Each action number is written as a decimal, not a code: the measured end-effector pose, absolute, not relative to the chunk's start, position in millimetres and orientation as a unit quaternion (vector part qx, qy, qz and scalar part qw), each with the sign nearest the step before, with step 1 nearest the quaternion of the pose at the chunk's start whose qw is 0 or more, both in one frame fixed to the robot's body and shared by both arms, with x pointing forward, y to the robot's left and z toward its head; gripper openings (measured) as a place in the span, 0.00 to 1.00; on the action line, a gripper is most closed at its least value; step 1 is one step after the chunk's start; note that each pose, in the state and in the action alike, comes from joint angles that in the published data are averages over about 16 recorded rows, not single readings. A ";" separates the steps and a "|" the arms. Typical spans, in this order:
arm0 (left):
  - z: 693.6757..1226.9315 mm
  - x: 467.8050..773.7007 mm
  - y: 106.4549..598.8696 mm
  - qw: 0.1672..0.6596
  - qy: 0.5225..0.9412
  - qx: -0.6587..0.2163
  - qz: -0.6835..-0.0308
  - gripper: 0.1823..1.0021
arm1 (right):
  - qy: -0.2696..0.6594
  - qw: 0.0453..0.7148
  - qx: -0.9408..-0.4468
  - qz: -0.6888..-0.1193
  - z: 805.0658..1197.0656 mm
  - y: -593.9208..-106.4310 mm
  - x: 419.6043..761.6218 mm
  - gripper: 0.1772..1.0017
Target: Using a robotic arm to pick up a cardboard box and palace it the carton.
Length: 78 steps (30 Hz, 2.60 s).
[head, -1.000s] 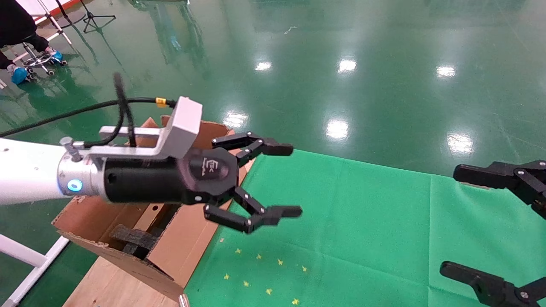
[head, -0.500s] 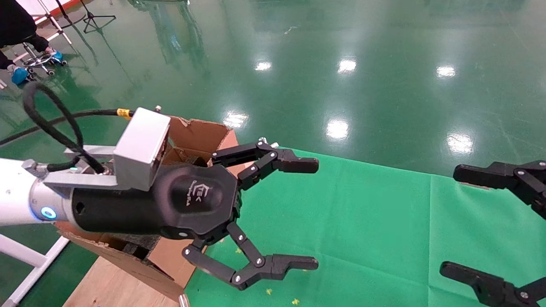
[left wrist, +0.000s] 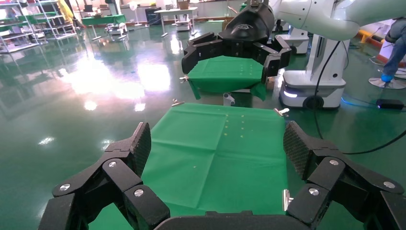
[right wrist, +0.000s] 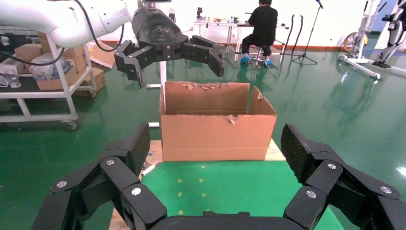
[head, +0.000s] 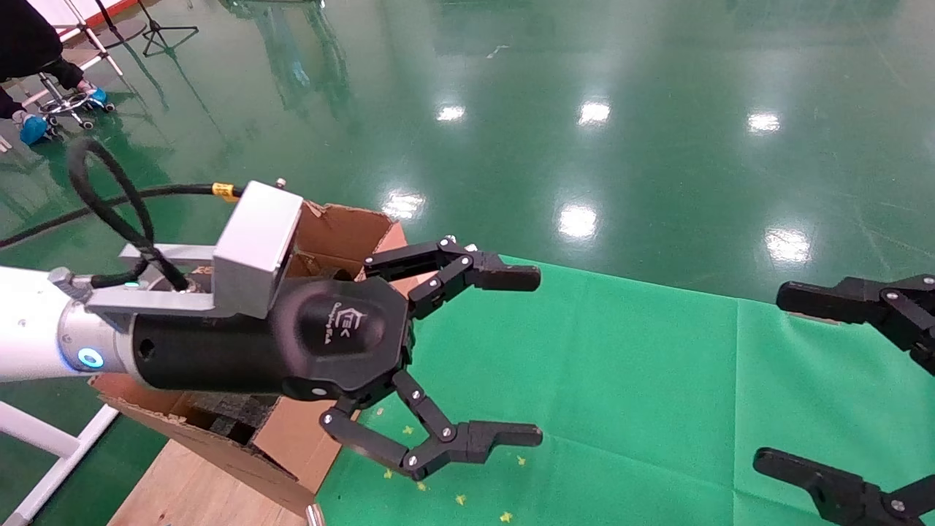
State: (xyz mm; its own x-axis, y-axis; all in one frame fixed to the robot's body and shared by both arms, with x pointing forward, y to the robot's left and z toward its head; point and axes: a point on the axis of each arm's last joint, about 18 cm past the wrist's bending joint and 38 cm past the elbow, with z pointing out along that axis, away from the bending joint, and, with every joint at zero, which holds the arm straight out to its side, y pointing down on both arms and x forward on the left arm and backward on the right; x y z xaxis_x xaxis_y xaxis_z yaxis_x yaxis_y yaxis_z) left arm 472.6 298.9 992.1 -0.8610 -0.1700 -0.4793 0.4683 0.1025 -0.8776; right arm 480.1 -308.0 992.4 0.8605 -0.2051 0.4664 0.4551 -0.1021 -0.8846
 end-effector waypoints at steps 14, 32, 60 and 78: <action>992.1 475.0 299.9 0.243 0.704 0.102 -0.659 1.00 | -0.089 0.664 -0.699 -0.249 992.4 -308.0 480.1 1.00; 992.0 475.8 300.2 0.244 0.705 0.100 -0.658 1.00 | -0.089 0.664 -0.699 -0.249 992.4 -308.0 480.1 1.00; 992.1 476.0 300.4 0.244 0.705 0.100 -0.658 1.00 | -0.089 0.664 -0.699 -0.249 992.4 -308.0 480.1 1.00; 992.1 476.0 300.4 0.244 0.705 0.100 -0.658 1.00 | -0.089 0.664 -0.699 -0.249 992.4 -308.0 480.1 1.00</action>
State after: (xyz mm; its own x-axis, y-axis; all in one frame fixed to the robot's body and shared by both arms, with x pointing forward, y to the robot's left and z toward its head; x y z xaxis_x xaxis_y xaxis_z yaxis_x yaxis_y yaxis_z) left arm 476.0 300.4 992.1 -0.8606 -0.1802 -0.4764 0.4627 0.1144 -0.8791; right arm 480.1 -308.0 992.4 0.8605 -0.2051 0.4663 0.4551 -0.1021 -0.8846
